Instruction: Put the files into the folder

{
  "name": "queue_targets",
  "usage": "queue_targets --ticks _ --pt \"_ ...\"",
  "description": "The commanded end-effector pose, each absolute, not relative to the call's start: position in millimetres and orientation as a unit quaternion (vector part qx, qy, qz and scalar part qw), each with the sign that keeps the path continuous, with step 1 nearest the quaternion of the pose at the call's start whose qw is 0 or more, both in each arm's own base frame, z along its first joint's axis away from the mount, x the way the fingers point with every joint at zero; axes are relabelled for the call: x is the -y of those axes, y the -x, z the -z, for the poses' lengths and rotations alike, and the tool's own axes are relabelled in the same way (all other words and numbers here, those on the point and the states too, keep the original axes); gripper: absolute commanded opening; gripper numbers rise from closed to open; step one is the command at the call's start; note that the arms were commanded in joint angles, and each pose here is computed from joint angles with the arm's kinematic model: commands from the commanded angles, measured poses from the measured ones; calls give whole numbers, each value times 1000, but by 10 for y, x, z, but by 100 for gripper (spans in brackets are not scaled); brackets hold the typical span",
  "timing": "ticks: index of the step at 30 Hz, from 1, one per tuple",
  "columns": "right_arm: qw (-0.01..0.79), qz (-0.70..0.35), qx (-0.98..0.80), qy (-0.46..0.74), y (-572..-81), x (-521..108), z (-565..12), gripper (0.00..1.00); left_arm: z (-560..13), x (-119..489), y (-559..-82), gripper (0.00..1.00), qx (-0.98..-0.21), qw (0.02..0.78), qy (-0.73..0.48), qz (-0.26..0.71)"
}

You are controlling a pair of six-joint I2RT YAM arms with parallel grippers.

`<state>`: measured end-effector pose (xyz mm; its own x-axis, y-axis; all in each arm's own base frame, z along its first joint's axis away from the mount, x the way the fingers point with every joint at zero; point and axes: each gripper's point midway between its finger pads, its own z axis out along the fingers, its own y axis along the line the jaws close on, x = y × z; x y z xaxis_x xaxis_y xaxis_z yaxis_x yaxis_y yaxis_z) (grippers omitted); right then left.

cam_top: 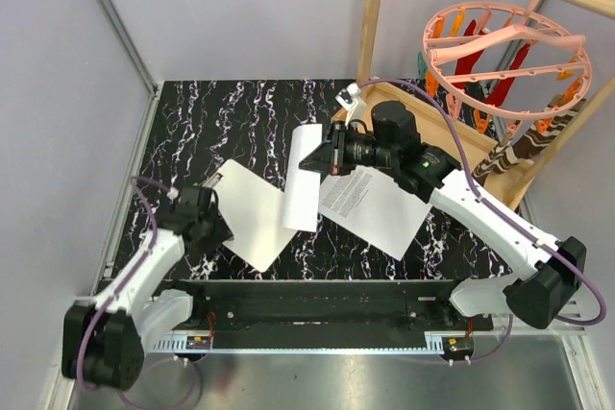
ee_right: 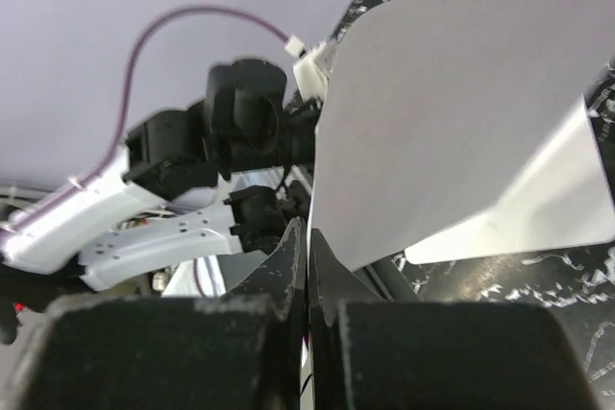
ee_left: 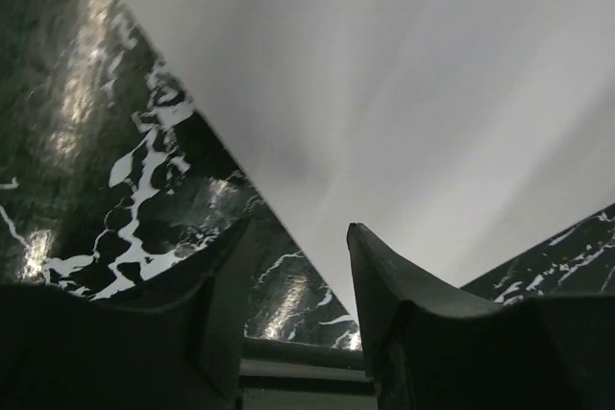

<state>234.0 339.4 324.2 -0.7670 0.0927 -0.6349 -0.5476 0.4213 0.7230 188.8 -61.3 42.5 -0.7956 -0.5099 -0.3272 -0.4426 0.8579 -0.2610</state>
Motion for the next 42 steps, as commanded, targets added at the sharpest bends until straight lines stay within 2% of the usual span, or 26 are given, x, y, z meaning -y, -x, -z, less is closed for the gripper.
queue_targets --ticks 1,4,8,13,16,23,28,34,37,39,40,42 --pt "324 -572 -736 164 -2289 -3356 -3648 0 -529 574 -1876 46 -885 273 362 108" --pt "300 -574 -749 140 -2336 -3202 -3455 0 -566 524 -1725 47 -874 277 391 85" --pt "293 -566 -765 94 -2547 -2860 -3218 0 -313 597 -1526 48 -897 202 389 62" --pt "298 -566 -764 88 -2574 -2736 -3217 0 -167 674 -1431 47 -907 176 381 50" --pt "303 -565 -762 88 -2556 -2720 -3230 0 -216 876 -1664 48 -901 206 365 115" --pt "306 -552 -771 78 -2581 -2687 -3151 0 -125 1281 -1758 48 -904 169 345 190" --pt "318 -531 -782 75 -2688 -2663 -3134 0 -283 1658 -1965 49 -900 189 306 246" --pt "317 -526 -784 83 -2848 -2737 -3170 0 -438 1799 -2135 51 -914 194 255 247" --pt "304 -534 -783 97 -2899 -2842 -3196 0 -587 1818 -2111 58 -920 204 216 257" --pt "302 -535 -781 110 -2899 -2943 -3219 0 -660 1741 -2049 68 -921 216 206 252" --pt "303 -535 -780 117 -2931 -3018 -3266 0 -845 1670 -2080 71 -912 257 193 255" --pt "299 -535 -777 142 -2849 -3255 -3297 0 -939 1436 -2015 76 -914 279 196 222"
